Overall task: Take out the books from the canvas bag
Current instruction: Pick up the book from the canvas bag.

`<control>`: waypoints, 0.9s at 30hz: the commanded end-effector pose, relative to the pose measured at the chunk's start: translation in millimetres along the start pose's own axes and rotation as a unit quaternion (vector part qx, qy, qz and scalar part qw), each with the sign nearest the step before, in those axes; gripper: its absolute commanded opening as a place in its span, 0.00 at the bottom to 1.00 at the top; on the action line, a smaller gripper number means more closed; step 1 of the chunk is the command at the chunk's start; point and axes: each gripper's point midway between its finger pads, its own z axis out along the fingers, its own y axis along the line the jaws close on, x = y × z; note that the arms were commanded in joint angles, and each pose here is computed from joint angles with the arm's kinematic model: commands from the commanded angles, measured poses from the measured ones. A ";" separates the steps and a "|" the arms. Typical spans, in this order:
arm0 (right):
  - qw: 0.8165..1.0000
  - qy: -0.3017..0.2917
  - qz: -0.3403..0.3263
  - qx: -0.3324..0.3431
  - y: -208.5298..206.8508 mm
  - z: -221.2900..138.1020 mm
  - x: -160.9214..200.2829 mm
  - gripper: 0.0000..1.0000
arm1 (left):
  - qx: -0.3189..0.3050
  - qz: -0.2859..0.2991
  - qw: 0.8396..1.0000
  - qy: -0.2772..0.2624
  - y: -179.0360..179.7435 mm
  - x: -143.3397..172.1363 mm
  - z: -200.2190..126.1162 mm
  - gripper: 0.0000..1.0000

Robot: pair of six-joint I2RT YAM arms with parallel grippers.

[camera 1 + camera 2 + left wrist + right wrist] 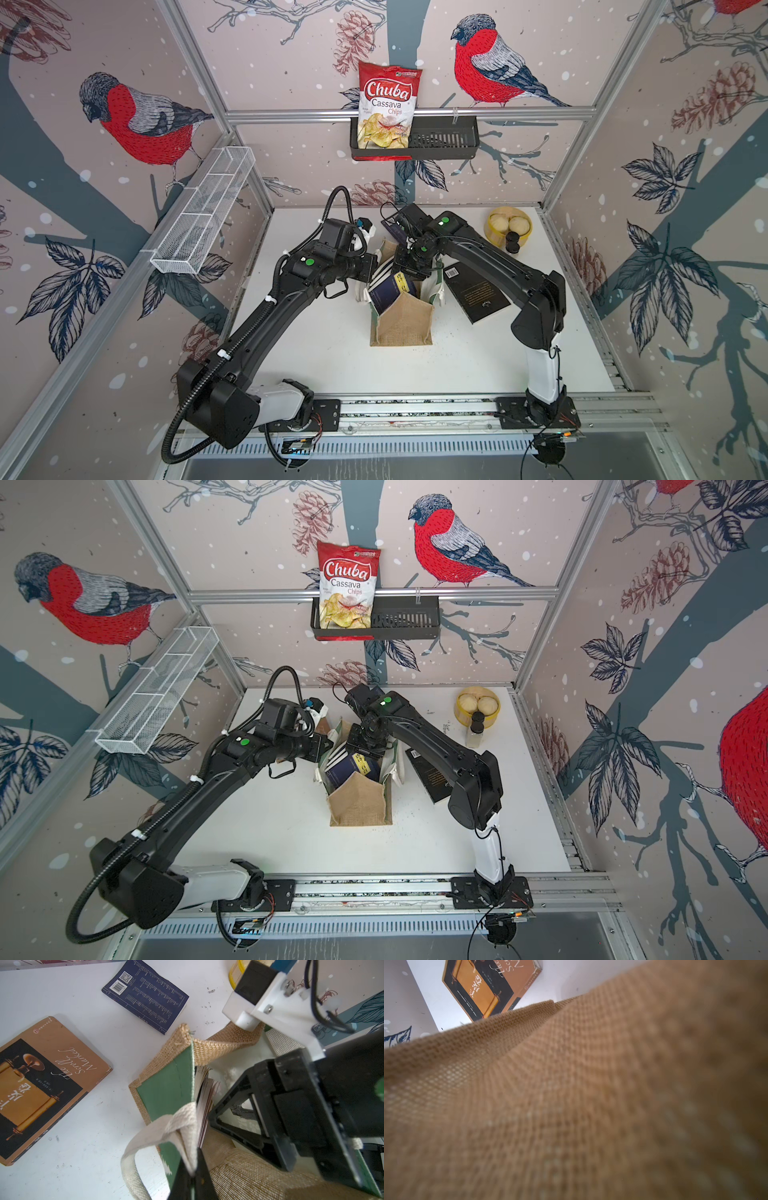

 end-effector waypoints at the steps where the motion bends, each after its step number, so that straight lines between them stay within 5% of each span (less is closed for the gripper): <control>1: 1.000 -0.003 0.003 -0.016 8.5 1.8 -2.7 0.50 | 0.018 0.004 1.000 -0.017 -8.0 -7.5 -1.3 0.00; 13: 1.000 0.002 0.008 0.011 -9.1 15.9 2.3 0.46 | 0.016 0.008 1.000 -0.017 -8.0 -4.8 -1.4 0.00; 27: 1.000 -0.002 0.014 0.018 -21.8 13.7 3.7 0.18 | 0.012 0.007 1.000 -0.013 -5.4 -0.9 1.1 0.00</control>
